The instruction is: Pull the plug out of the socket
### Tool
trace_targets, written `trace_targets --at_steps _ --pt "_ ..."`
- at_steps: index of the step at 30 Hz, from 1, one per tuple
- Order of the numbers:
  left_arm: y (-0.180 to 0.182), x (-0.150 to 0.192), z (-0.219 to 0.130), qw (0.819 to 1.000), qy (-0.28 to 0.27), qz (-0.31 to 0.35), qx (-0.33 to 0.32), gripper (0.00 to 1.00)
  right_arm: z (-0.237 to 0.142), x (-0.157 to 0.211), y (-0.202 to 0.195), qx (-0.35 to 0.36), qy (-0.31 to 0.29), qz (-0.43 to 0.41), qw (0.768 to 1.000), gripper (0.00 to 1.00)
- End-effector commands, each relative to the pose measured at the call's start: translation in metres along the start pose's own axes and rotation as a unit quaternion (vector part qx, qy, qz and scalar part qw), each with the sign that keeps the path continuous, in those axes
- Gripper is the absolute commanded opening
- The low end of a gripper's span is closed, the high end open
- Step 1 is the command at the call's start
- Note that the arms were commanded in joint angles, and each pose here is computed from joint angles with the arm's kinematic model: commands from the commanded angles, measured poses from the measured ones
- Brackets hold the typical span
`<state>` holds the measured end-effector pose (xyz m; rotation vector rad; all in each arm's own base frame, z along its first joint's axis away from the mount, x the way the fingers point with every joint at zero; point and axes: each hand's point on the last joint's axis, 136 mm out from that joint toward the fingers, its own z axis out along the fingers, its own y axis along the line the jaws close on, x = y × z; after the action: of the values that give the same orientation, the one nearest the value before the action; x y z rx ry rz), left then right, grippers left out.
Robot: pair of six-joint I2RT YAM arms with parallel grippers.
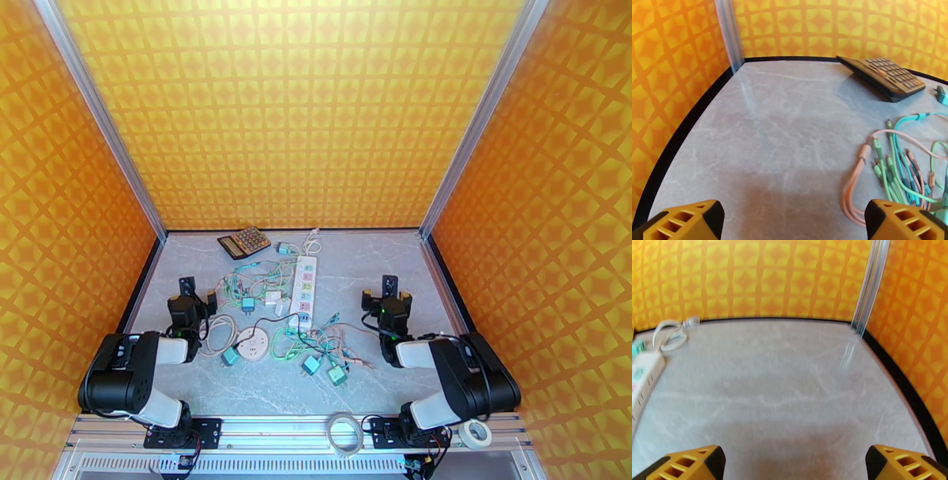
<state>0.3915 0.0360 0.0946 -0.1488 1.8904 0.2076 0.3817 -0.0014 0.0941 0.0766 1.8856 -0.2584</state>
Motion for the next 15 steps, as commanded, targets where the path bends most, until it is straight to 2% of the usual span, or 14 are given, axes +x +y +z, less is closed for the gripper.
trace_targets --at_steps 1,15 --pt "-0.0014 -0.0183 -0.0005 0.999 -0.041 -0.002 0.012 0.99 0.0033 -0.0243 -0.002 0.0 -0.034 0.017 0.999 0.98" --pt "-0.0012 -0.0173 -0.0006 0.999 -0.036 -0.004 0.011 0.99 0.0037 -0.0237 -0.0072 0.014 -0.032 0.024 0.999 0.98"
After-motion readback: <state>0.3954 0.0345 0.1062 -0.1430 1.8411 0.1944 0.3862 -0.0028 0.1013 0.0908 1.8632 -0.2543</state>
